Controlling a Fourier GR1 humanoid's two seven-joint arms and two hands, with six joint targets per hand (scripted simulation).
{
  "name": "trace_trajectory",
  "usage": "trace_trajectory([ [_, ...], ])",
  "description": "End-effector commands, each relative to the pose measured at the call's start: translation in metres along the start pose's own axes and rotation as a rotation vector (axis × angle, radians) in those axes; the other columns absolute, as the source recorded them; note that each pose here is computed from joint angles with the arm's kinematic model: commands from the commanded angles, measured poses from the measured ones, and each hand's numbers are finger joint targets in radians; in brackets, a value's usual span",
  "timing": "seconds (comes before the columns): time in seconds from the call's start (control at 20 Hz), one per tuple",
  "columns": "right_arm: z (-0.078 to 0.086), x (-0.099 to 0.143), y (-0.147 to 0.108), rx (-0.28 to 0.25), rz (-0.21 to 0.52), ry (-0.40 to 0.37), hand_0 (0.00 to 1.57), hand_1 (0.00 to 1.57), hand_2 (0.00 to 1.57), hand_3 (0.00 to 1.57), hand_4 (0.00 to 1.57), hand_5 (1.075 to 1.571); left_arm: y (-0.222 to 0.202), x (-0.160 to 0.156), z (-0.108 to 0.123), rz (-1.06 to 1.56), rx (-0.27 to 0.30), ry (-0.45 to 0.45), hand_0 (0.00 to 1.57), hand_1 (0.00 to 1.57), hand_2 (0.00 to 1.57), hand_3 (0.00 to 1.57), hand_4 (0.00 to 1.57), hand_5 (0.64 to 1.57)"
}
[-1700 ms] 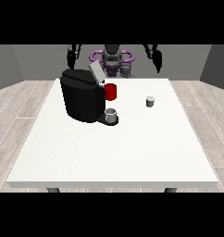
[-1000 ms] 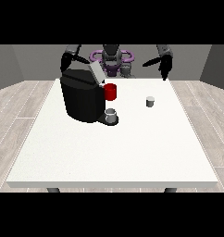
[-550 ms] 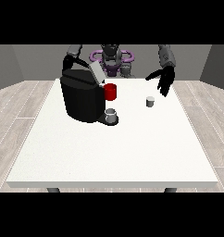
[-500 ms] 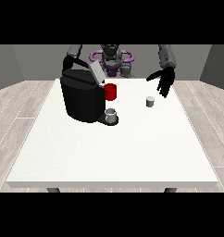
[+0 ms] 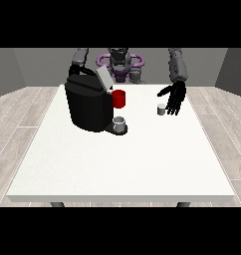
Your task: Insert the coffee pod into the coffee machine and close the lid
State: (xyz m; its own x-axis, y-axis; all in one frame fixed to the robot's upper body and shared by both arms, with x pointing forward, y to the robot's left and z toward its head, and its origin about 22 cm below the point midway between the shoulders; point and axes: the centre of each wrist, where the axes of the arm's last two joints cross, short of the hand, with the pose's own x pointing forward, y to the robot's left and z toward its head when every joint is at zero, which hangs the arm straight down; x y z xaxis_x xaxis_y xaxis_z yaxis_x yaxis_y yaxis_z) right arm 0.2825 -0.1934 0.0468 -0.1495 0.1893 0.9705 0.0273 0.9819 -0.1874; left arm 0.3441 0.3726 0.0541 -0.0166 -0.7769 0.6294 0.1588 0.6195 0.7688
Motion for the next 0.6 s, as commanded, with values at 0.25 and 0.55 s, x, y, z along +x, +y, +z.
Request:
trace_trajectory([
  [0.25, -0.017, 0.006, 0.006, 0.013, -0.020, 0.001, 0.00, 0.00, 0.00, 0.00, 0.00, 1.571, -0.027, 0.012, -0.023, -0.192, 0.091, -0.083, 0.89, 0.89, 0.96, 0.82, 0.38, 1.571],
  [0.55, -0.023, -0.015, -0.005, 0.012, 0.019, 0.039, 0.00, 0.00, 0.00, 0.00, 0.00, 1.571, -0.028, 0.018, -0.030, -0.356, 0.011, -0.054, 0.82, 0.82, 0.96, 0.80, 0.37, 1.571],
])
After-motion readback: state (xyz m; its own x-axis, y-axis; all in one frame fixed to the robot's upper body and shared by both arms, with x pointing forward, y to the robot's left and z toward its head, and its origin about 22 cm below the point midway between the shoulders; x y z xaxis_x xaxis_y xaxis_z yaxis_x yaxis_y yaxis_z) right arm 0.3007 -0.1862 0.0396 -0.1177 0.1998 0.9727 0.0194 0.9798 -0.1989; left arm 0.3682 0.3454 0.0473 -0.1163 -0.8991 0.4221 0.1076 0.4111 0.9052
